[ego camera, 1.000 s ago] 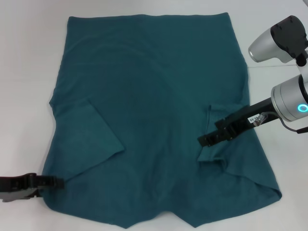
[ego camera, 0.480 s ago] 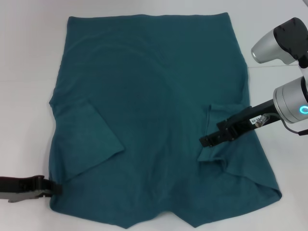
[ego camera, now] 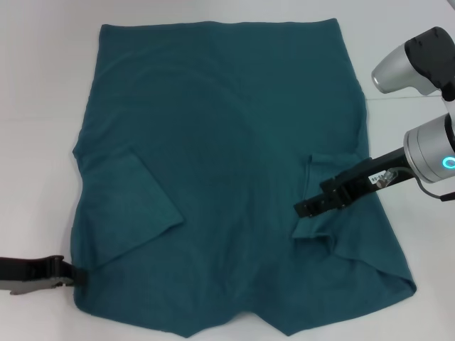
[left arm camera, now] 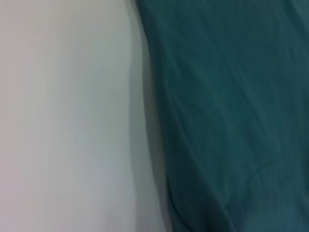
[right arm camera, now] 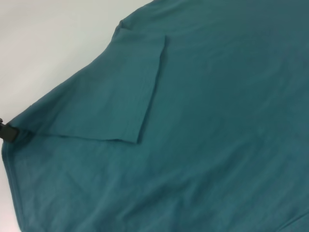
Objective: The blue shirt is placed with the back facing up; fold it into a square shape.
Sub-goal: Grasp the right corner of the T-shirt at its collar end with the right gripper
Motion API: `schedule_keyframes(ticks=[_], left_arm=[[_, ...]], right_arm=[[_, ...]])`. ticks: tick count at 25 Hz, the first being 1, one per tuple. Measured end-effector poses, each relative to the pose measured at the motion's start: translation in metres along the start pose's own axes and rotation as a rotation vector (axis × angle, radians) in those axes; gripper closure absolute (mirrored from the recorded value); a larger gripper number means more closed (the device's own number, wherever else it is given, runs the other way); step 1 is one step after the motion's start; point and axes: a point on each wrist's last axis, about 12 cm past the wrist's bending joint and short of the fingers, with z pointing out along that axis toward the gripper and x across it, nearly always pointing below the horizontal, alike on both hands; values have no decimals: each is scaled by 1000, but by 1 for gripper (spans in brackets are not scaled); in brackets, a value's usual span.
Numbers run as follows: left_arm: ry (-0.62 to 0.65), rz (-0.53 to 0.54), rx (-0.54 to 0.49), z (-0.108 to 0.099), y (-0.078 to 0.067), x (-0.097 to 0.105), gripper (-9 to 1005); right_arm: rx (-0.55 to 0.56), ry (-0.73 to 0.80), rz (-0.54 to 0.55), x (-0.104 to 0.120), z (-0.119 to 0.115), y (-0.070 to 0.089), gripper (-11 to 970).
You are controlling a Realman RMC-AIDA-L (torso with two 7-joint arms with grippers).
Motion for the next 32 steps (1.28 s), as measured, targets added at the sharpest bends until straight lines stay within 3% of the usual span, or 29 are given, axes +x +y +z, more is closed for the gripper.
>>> schedule_keyframes(ticks=[4, 10, 23, 32], left_arm=[[-15, 16, 9, -7, -2, -5, 975], [-20, 66, 19, -14, -6, -8, 974], [-22, 129, 20, -12, -10, -12, 971], [-27, 127, 17, -11, -9, -13, 970]], right_arm=[[13, -7, 55, 3, -4, -5, 125], [92, 89, 242, 17, -24, -22, 126], [183, 333, 351, 48, -45, -11, 234], [208, 423, 372, 62, -42, -8, 234]])
